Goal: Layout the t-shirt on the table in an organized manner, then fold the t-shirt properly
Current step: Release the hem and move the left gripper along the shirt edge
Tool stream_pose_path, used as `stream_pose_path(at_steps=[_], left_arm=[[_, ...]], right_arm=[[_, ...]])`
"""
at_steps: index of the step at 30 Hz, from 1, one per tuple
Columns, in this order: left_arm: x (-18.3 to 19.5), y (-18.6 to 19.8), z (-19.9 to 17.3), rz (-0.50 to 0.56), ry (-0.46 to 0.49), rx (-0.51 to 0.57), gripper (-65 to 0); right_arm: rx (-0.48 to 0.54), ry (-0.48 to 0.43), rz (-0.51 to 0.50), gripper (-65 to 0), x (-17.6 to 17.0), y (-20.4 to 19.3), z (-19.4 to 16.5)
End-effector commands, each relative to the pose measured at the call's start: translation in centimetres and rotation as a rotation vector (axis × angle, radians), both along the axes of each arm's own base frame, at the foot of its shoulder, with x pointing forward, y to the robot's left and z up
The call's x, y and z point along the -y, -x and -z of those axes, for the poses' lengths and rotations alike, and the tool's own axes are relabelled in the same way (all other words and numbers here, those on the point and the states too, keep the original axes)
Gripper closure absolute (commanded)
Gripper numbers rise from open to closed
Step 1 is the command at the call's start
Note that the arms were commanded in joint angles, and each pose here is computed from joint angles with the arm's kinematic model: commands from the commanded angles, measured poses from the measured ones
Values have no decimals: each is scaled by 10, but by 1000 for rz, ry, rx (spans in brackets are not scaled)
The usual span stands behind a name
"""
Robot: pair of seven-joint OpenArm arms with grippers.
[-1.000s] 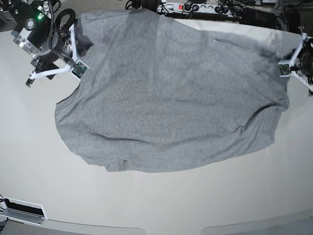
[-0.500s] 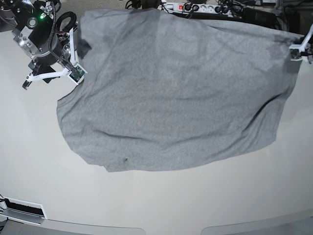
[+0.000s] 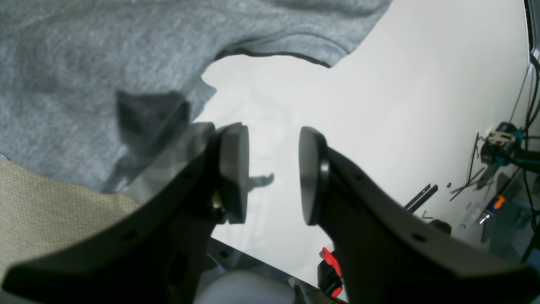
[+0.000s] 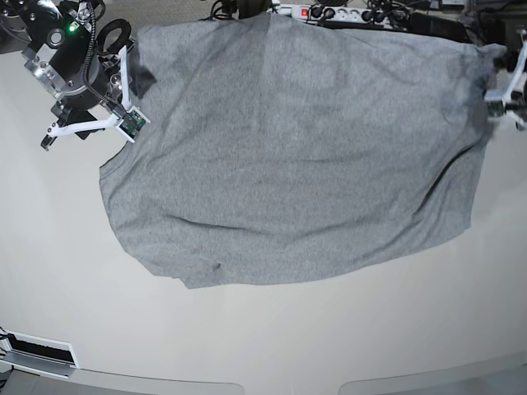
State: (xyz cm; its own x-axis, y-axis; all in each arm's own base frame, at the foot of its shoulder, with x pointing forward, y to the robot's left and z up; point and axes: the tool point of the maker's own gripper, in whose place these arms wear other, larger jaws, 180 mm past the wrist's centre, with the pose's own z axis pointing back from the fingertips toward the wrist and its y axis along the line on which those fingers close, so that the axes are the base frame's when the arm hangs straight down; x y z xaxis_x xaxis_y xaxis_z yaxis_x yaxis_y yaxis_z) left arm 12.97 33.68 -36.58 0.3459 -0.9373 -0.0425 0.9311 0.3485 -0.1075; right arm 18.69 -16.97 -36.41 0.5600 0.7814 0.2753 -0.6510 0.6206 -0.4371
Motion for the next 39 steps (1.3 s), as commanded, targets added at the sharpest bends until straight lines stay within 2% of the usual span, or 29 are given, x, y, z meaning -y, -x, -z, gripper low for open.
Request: stream_pose_path(at_steps=[1,2,7,11,16,23,26,28,36,39], left_arm=[[1,-19,-15,-18,19,43,-344],[9,-30,-21,-51,65,67,-344],[24,-121,-56,-299,182,350,-344],[15,-169,-62,-530,299,454,-344],[-24,-210,-42,-919,443,490,-344],[-66,-237,-26,-1327,663,517,-344],[-63,-237,-11,-1380,705,513,-344],[-60,-237,1,-1381,689,525,-344],[-67,-246,30,-1370,515,658,-344],[-63,-248,36,-1357,491,675,-344]], right_arm=[[31,9,-2,-225,3,-6,-7],[31,9,-2,-225,3,-6,-7],[27,10,-1,-225,3,-5,-7],[24,25,3,-225,6,-3,-6],[45,33,18,-225,8,-6,-9],[46,34,17,-225,8,-7,-9],[46,34,17,-225,8,-7,-9],[46,34,18,-225,8,-7,-9],[44,38,41,-225,11,-6,-9],[44,39,41,-225,11,-6,-9]])
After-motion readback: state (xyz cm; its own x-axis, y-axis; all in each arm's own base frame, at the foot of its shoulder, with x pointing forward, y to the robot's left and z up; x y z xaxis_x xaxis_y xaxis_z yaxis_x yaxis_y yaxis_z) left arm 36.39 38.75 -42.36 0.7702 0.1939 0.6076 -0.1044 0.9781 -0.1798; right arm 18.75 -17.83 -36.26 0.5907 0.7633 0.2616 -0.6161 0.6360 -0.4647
